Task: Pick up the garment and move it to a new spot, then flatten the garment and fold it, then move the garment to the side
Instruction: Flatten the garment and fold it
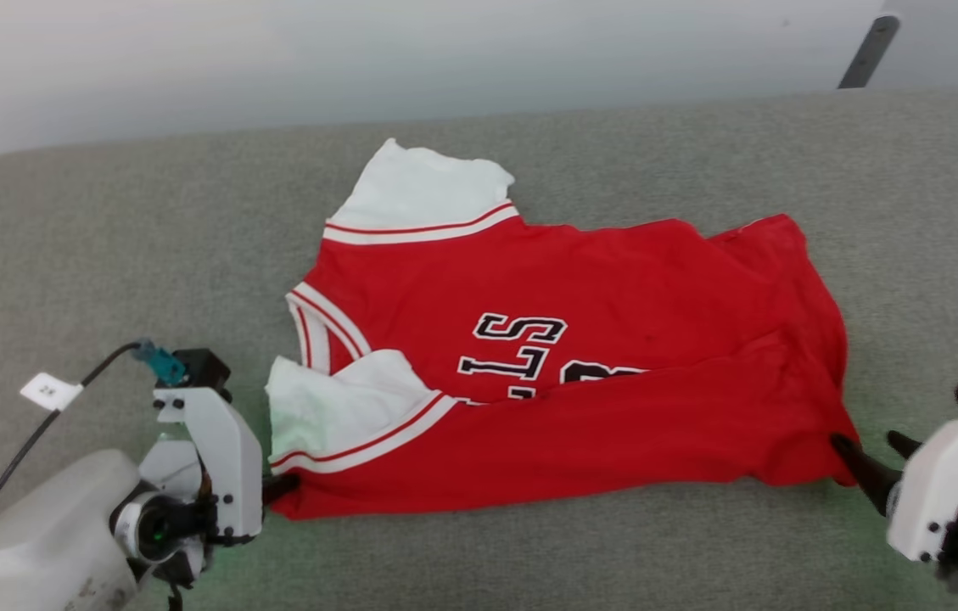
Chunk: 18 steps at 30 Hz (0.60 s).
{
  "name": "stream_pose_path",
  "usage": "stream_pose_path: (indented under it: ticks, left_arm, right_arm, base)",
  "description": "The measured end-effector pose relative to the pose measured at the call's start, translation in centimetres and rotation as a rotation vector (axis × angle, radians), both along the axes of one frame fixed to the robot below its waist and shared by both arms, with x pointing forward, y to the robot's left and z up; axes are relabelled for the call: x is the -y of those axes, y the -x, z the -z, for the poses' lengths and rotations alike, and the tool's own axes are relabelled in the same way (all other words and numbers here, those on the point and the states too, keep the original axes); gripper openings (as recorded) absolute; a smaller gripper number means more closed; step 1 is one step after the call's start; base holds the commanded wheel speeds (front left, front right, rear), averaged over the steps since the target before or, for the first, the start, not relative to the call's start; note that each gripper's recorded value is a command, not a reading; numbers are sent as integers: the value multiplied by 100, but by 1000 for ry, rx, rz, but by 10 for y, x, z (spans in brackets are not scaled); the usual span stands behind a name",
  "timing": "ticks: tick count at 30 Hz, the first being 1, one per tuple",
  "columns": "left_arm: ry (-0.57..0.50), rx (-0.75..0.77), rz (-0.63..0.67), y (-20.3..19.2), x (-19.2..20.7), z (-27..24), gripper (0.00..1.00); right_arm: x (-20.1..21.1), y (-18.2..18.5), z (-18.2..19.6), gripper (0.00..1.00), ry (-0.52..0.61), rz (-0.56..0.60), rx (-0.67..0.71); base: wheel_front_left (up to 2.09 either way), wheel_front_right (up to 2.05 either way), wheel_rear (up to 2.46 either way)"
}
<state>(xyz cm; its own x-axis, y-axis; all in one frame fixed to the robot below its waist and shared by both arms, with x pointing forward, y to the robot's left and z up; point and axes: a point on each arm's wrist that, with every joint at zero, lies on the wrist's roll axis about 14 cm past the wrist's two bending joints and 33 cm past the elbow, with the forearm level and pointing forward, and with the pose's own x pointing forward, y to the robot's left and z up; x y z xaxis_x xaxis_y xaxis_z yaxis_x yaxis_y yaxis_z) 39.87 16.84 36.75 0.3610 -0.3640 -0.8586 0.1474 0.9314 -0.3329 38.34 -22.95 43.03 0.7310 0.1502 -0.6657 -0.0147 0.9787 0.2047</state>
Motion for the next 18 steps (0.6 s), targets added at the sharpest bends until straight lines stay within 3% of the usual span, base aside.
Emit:
stream_pose_path:
  ticks: [12,13,14,18]
  left_arm:
    - [31,5,-13,-3,0,4,0]
    - [32,6,-16,-2,0,4,0]
    - [33,6,-19,-2,0,5,0]
    - [40,6,-26,-1,-1,5,0]
  right_arm:
    - [-22,-13,54,100,-12,-61,-224]
    - [-24,-14,56,33,-9,-71,-240]
    - [-26,-14,59,0,-2,-85,-254]
    - [-26,-18,61,0,-3,-93,-261]
  base:
    - [0,0,0]
    - [0,0,0]
    - [0,0,0]
    - [0,0,0]
